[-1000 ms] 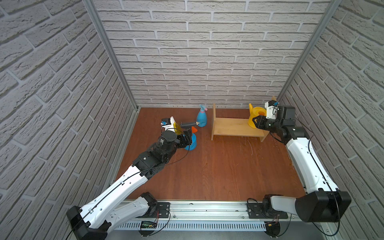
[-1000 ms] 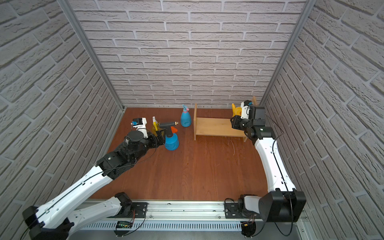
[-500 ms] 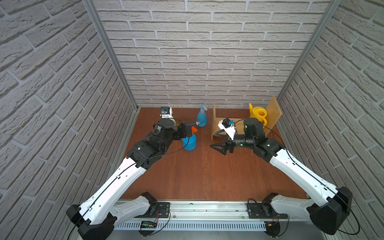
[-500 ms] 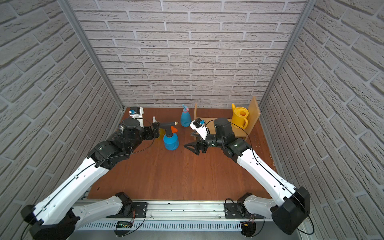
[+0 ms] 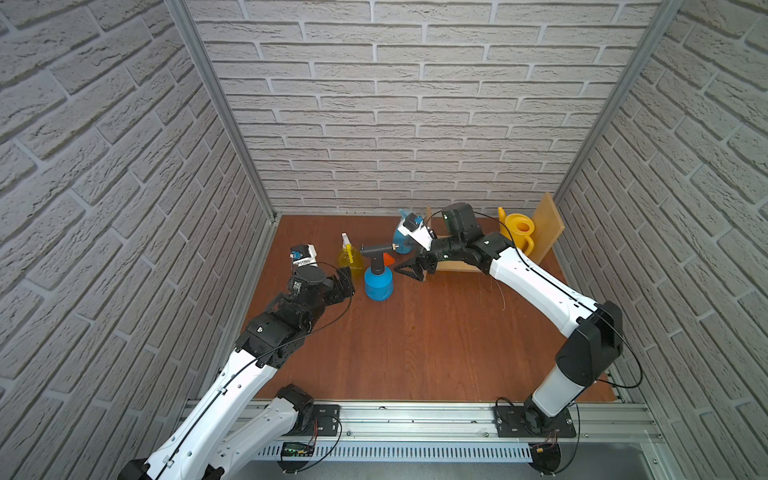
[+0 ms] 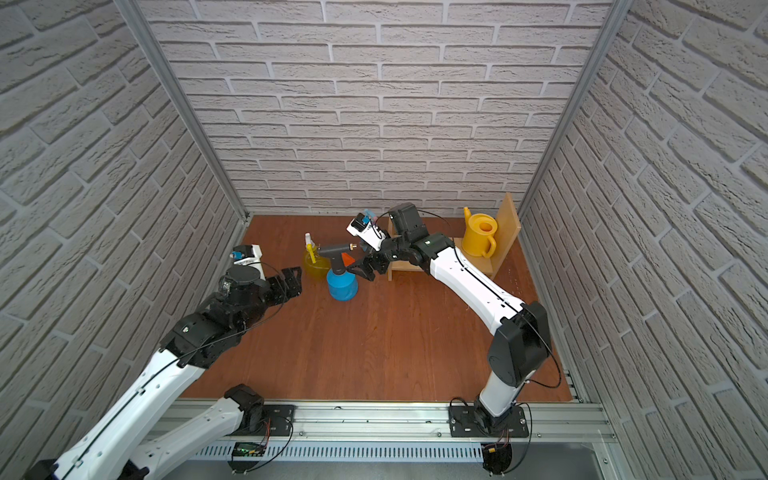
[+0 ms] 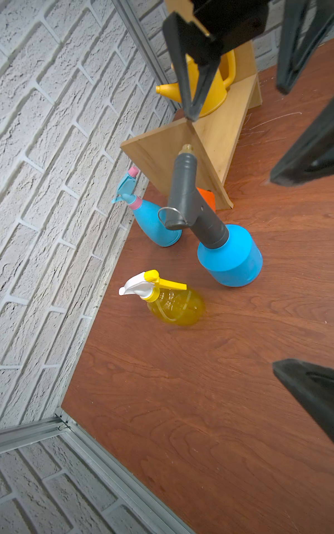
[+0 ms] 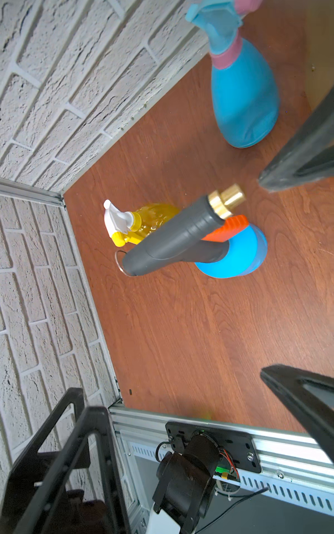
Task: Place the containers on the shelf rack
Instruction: 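Pick up a container from the center of the board.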
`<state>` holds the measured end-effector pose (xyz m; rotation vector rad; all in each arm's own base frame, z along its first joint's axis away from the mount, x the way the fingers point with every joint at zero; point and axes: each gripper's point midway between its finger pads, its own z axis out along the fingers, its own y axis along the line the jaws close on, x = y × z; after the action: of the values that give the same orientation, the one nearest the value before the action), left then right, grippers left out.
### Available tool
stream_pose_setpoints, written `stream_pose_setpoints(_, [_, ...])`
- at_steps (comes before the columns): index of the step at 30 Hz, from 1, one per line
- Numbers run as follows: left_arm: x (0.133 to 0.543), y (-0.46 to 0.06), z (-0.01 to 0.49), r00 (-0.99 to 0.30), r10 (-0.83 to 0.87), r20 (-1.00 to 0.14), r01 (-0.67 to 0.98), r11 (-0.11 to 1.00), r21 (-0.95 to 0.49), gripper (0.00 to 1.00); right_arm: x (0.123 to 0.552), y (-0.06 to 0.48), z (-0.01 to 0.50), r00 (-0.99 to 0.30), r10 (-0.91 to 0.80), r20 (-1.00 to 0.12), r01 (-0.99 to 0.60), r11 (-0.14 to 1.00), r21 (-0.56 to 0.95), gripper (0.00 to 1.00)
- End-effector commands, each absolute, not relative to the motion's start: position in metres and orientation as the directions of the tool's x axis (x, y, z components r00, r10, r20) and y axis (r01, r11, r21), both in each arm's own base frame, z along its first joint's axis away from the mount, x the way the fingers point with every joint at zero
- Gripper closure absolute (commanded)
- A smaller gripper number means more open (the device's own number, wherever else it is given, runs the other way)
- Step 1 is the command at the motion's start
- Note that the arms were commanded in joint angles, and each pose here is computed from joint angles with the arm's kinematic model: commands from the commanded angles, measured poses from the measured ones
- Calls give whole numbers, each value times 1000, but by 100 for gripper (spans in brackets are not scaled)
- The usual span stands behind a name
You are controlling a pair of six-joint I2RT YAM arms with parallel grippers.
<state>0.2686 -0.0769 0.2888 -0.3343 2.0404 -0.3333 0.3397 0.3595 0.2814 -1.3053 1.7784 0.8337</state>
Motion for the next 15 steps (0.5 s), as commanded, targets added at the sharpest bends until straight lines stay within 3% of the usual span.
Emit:
stream_pose_setpoints(1, [268, -77, 300, -416, -401, -816, -74, 909, -410, 2, 344, 366, 284, -166, -499, -851, -974, 220, 61, 5])
stream_pose_setpoints(8, [268, -76, 305, -399, -383, -833, -59, 918, -393, 2, 358, 378, 270, -172, -552, -816, -981, 172, 91, 9])
stream_pose_setpoints(11, [269, -76, 307, -395, -373, -840, -52, 921, -385, 2, 354, 387, 263, -169, -547, -820, -986, 101, 136, 14])
stream_pose_setpoints(15, [271, -77, 310, -387, -364, -847, -40, 925, -379, 2, 358, 394, 261, -181, -544, -819, -983, 89, 158, 23])
